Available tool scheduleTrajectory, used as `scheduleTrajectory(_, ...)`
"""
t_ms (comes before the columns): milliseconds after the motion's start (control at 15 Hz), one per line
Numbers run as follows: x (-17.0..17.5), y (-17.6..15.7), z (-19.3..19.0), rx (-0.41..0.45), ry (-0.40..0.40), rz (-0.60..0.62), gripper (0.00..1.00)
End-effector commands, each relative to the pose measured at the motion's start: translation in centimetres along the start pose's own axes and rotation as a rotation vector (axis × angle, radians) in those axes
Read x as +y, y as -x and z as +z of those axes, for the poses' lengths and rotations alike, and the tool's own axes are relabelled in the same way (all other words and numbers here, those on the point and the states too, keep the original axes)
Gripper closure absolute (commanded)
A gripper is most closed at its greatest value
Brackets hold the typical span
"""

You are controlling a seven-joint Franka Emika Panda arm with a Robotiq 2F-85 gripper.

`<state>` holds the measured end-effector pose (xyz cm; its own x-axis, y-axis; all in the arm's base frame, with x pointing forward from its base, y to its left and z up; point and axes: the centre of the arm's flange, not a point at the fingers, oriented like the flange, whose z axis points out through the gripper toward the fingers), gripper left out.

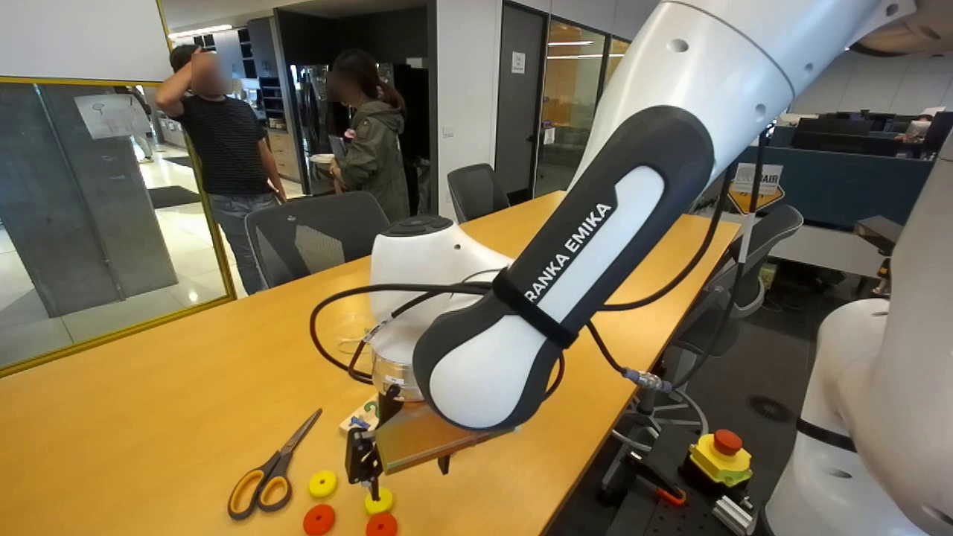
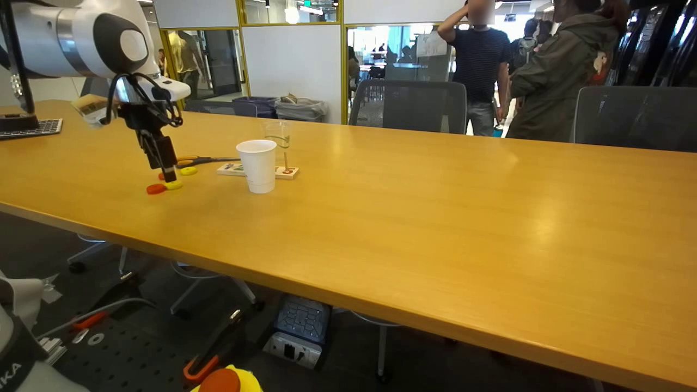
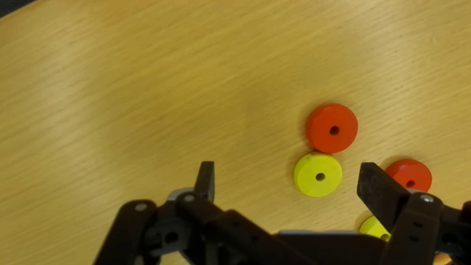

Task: Pick up the orange and yellow objects from the table and put them in the two cups

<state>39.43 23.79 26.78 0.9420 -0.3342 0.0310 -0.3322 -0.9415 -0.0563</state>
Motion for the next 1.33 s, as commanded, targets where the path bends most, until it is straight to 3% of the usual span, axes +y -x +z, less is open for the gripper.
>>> scheduleTrajectory(0, -1.6, -0.2, 1.1, 0.022, -0.009, 0.017, 0.00)
scheduleTrajectory(1267, -4.3, -1.9, 3.6, 0.037, 0.029, 0.059, 0.00)
